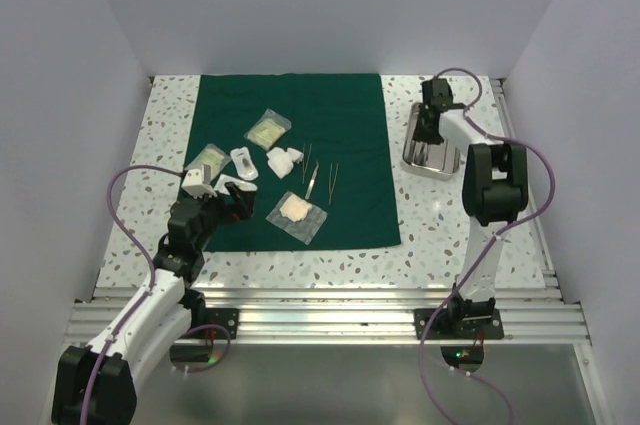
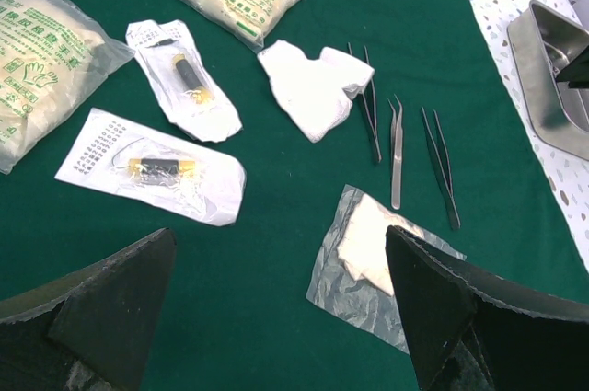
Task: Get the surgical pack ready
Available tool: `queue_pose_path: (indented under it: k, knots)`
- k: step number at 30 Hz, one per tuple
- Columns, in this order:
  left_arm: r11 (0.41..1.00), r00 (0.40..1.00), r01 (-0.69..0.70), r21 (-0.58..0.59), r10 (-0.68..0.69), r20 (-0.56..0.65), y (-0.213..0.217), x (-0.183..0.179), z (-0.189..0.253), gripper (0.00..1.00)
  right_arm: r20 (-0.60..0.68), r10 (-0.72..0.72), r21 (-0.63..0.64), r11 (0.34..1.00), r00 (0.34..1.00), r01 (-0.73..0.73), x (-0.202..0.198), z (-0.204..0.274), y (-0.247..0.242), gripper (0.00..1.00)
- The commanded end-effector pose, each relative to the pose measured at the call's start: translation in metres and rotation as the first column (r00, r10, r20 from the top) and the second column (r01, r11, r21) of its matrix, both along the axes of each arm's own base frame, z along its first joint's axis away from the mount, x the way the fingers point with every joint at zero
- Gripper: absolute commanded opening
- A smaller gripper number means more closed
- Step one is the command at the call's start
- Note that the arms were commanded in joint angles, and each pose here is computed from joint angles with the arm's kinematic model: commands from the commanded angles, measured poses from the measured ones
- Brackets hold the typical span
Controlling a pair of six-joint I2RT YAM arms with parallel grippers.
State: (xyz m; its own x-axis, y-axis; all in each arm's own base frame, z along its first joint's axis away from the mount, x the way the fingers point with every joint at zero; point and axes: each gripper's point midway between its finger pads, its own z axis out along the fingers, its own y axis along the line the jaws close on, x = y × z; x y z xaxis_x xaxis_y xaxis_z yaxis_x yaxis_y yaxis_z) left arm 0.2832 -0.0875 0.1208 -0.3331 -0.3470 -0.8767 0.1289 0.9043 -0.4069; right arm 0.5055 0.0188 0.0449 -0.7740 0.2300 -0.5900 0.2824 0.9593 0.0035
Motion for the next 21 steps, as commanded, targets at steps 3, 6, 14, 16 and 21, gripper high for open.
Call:
queue_pose_path:
  k: [3,6,14,16,21]
  knots:
    - [1.0,0.998,0.018,0.003,-0.018,0.057,-0.003,0.004,0.01,1.0,0.177,0.108,-0.11,0.99,0.978,-0.089,-0.013,0.094,0.05,0.34]
    - [1.0,0.998,0.018,0.002,-0.018,0.056,-0.003,0.004,0.011,1.0,0.216,0.175,-0.083,0.984,0.961,-0.161,-0.034,0.103,0.091,0.36]
    - [1.0,0.998,0.021,0.001,-0.021,0.055,-0.004,0.003,0.01,1.0,0.168,0.304,0.04,0.948,0.938,-0.314,-0.08,0.073,0.195,0.43]
    - [1.0,0.998,0.018,0.002,-0.018,0.053,-0.003,0.003,0.01,1.0,0.141,0.312,0.054,0.945,0.94,-0.322,-0.091,0.065,0.212,0.48]
    - [1.0,0.999,0.016,0.003,-0.016,0.052,-0.003,0.003,0.01,1.0,0.088,0.267,0.079,0.958,0.96,-0.274,-0.112,0.039,0.244,0.52]
